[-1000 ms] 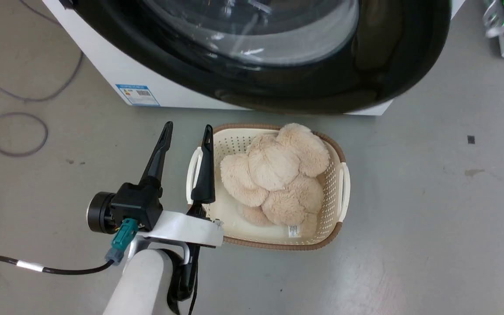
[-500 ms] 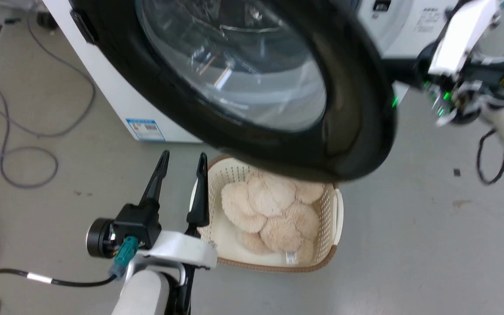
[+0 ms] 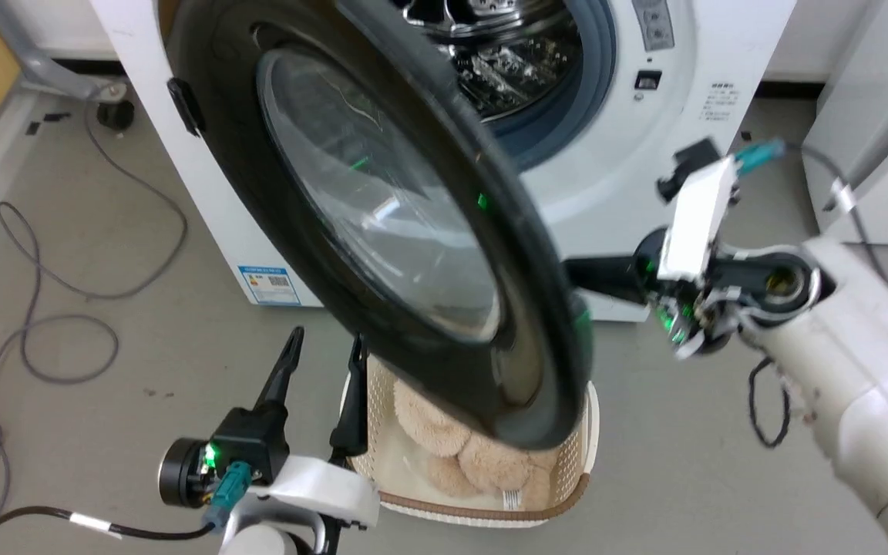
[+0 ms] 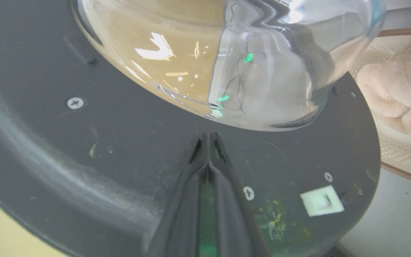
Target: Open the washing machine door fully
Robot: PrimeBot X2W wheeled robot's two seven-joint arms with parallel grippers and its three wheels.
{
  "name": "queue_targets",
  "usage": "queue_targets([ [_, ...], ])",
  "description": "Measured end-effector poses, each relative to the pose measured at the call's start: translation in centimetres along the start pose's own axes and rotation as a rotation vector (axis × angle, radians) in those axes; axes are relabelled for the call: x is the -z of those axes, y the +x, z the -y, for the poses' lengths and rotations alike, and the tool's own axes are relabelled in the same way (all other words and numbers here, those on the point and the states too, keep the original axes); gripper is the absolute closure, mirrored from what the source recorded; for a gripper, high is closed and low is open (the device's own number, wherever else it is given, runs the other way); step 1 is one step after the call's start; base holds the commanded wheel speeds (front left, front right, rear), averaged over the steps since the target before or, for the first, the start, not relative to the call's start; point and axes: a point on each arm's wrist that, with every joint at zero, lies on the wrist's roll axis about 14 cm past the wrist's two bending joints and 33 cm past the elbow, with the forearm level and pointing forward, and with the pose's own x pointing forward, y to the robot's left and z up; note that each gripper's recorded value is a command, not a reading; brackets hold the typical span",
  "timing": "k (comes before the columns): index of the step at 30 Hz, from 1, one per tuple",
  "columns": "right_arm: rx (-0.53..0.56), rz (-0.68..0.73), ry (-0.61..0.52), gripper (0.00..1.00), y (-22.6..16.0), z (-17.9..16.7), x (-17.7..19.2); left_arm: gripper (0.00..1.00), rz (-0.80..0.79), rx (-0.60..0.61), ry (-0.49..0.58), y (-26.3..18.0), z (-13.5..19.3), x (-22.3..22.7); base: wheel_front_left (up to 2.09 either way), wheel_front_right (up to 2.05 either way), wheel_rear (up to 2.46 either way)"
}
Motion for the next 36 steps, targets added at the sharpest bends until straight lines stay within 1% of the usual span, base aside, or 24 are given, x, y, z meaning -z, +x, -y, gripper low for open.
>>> queue_targets([
  [6,-0.05,-0.058,0.017,1.0,0.8,-0.8,3.0,0.0,-0.002,-0.004,0.0,-0.8,0.0,-0.1,0.0,0.0,0.0],
  [14,-0.097,-0.08,0.036,1.0,1.3,-1.3,4.3,0.0,-0.008,-0.002,-0.002,-0.8,0.1,0.1,0.0,0.0,0.0],
  [23,-0.146,-0.148,0.018,1.0,1.8,-2.3,7.4,0.0,-0.009,0.001,-0.002,-0.8,0.2,0.2,0.0,0.0,0.0],
  [28,-0.174,-0.141,0.008,1.0,1.7,-3.0,8.2,0.0,-0.016,-0.002,-0.002,-1.1,0.2,0.4,0.0,0.0,0.0],
  [31,-0.206,-0.043,0.015,0.99,1.5,-3.6,7.3,0.0,-0.012,-0.01,0.0,-1.2,-0.1,0.2,0.0,0.0,0.0],
  [32,-0.209,0.008,0.014,0.58,1.2,-3.6,6.7,0.0,-0.009,-0.012,0.001,-1.3,-0.1,0.1,0.0,0.0,0.0],
  [33,-0.212,0.074,0.019,0.01,0.9,-3.5,5.9,0.0,-0.007,-0.016,0.001,-1.4,-0.3,0.0,0.0,0.0,0.0],
  [36,-0.224,0.288,0.074,0.0,-0.6,-2.8,3.5,0.0,-0.002,-0.03,0.003,-1.8,-0.7,-0.2,0.0,0.0,0.0],
])
